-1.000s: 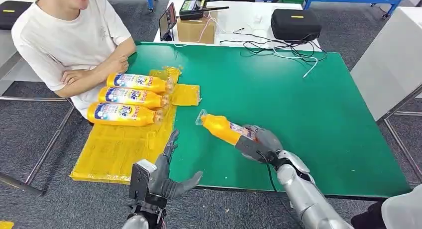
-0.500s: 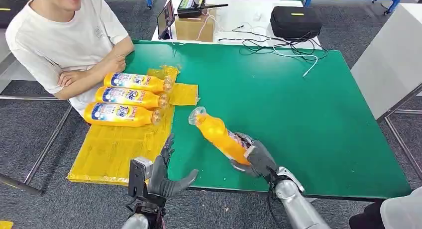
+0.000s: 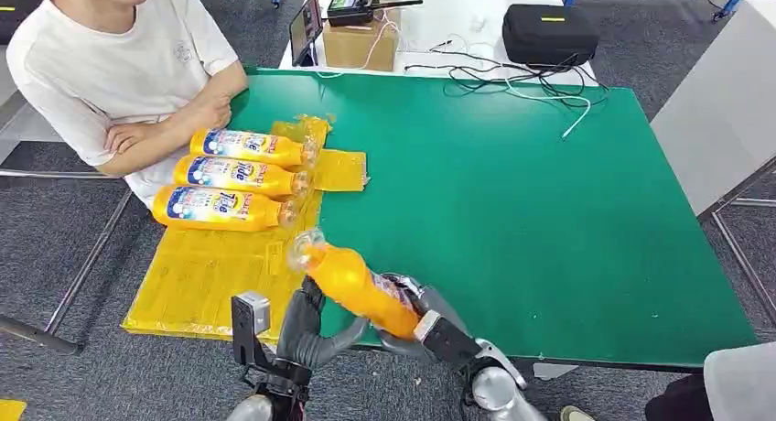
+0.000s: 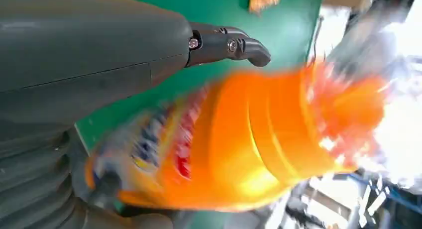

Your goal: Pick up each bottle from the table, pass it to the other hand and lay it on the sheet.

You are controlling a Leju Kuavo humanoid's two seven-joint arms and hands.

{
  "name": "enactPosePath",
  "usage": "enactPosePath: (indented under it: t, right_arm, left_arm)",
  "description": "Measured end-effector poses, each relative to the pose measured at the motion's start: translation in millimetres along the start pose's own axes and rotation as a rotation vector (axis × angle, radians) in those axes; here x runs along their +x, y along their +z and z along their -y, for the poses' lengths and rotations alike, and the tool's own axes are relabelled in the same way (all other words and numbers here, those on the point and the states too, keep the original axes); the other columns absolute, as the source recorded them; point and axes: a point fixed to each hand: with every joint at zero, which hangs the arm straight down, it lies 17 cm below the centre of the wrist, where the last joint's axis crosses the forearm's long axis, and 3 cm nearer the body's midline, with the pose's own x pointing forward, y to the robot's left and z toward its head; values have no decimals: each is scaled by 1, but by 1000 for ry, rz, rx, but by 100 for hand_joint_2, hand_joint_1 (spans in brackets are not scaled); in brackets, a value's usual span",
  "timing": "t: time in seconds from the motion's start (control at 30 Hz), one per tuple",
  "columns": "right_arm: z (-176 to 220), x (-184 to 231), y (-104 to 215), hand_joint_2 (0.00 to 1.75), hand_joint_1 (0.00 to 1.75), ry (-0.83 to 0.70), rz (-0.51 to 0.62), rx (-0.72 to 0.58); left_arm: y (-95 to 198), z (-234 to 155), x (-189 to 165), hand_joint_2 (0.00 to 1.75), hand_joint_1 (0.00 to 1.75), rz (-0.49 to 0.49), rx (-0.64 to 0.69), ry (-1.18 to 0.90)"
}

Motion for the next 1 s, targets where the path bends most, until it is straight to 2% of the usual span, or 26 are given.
enactPosePath:
  t: [0.2,0.33,0.47,0.53,0.57,0.6,0.63,0.67,0.83,1.0]
  right_arm:
    - [-17,13,-5,175,175,-11,36,27]
    - [-29,17,-6,175,175,34,55,55]
    - [-39,21,-11,175,175,52,73,88]
    - [-44,23,-13,175,175,54,78,99]
    - [-44,23,-15,175,175,58,81,102]
    - [-45,24,-16,175,65,58,85,104]
    - [-45,26,-18,175,0,57,90,105]
    - [-46,28,-19,0,0,49,94,103]
    - [-41,37,-25,0,0,22,114,64]
    - [-40,47,-30,0,0,8,134,46]
  left_arm:
    - [-1,3,3,175,0,-2,-11,26]
    - [1,18,1,175,0,-39,-70,90]
    - [1,27,8,175,0,-34,-100,133]
    - [2,30,12,175,175,-27,-111,137]
    - [2,29,12,175,175,-26,-110,136]
    - [2,28,13,175,175,-26,-108,136]
    - [2,28,13,175,175,-27,-106,143]
    - [1,27,13,175,175,-26,-102,154]
    - [-1,30,25,175,175,-19,-142,307]
    - [-4,23,38,175,175,10,-139,354]
